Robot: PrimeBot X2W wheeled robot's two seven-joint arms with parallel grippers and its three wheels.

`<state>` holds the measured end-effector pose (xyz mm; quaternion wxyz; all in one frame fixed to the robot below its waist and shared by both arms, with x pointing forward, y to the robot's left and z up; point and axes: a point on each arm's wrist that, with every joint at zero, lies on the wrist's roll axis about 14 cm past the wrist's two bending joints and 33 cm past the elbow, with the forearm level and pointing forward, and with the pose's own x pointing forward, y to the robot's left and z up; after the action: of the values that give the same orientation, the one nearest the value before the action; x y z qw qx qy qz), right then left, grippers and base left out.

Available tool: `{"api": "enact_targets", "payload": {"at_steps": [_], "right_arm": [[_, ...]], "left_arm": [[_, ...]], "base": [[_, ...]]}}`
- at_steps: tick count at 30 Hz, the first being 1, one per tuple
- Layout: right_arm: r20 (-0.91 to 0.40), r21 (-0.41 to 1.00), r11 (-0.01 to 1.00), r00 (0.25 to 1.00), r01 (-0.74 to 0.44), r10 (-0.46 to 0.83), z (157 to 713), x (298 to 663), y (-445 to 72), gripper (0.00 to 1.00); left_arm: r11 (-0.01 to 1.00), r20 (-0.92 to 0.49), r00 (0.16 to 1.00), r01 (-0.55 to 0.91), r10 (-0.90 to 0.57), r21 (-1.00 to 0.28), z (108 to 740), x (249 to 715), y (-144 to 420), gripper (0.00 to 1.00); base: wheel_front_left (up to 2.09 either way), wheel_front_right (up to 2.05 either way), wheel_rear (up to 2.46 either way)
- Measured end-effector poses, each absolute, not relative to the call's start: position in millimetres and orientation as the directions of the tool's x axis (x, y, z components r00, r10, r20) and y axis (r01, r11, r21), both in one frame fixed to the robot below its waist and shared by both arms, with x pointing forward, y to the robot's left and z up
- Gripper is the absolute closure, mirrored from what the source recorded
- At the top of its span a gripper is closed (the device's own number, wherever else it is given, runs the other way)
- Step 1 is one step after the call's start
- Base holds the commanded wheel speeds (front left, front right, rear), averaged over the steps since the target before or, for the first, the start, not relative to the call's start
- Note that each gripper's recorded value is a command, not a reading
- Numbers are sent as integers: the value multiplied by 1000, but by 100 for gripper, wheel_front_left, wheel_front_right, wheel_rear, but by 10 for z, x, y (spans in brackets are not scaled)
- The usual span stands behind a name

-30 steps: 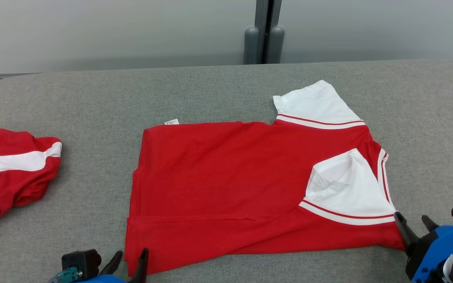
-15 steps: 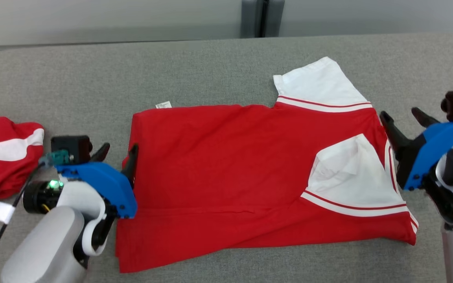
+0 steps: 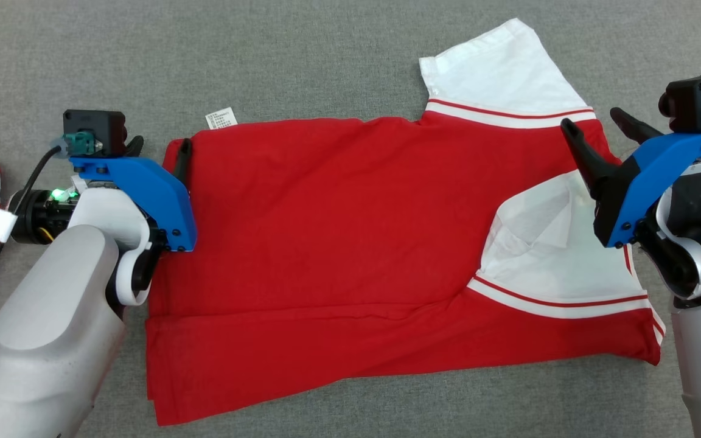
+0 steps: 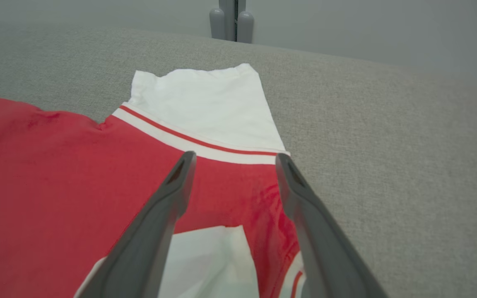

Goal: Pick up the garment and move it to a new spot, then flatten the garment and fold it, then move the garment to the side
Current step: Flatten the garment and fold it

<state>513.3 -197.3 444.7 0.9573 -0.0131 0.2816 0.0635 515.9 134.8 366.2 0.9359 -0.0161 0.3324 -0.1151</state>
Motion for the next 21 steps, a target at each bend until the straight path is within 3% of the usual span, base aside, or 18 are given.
{"api": "enact_targets", "payload": {"at_steps": [11, 21], "right_arm": [[-553, 16, 991, 824, -136, 122, 4294, 5224, -1956, 0], [-524, 27, 990, 841, -140, 134, 4389, 5284, -1915, 0]], "left_arm": [[966, -686, 686, 238, -243, -105, 3397, 5203, 1287, 0], [965, -637, 736, 258, -230, -51, 3603, 5243, 1341, 0]], "base": [[0, 0, 0], [0, 0, 0]]}}
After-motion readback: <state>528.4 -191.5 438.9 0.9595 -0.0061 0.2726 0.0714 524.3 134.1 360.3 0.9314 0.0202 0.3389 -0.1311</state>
